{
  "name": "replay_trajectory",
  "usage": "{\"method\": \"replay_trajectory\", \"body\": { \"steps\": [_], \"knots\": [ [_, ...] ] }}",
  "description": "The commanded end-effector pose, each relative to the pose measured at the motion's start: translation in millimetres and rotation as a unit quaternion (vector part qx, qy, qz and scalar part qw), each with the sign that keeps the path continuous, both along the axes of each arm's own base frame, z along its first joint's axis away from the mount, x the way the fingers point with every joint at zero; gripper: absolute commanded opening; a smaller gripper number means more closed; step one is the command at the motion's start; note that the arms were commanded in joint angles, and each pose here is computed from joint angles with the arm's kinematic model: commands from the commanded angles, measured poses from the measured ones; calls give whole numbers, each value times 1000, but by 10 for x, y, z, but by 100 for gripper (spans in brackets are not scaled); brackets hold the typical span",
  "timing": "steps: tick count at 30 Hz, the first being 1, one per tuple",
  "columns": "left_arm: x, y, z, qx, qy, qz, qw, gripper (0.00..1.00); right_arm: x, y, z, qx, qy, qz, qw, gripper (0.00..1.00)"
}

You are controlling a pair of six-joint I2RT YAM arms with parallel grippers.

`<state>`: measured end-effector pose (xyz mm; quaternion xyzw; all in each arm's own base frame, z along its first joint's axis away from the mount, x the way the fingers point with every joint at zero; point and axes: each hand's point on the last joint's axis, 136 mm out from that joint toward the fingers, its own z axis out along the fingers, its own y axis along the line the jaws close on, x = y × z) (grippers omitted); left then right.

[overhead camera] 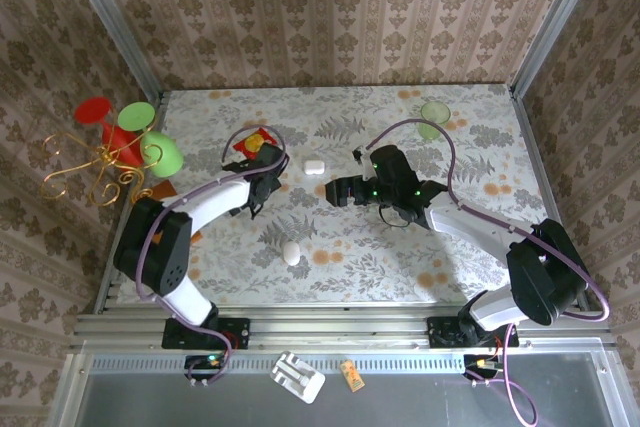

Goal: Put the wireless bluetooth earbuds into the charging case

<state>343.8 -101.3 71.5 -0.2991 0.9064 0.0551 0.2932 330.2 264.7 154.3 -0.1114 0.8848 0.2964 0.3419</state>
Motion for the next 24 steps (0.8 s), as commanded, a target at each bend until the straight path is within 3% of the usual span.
{"method": "replay_trajectory", "body": {
  "steps": [1,17,21,24],
  "knots": [
    [79,34,-53,-25,-10,54,998,97,-27,1,83,-2,-13,6,1000,100],
    [262,21,-326,-37,11,81,996,84,-18,10,22,-10,-5,9,1000,100],
    [265,-7,-392,-43,24,80,996,75,-18,15,10,-10,-2,9,1000,100],
    [259,-8,-407,-42,27,78,996,63,-21,7,13,-11,-3,8,1000,100]
  ]
}}
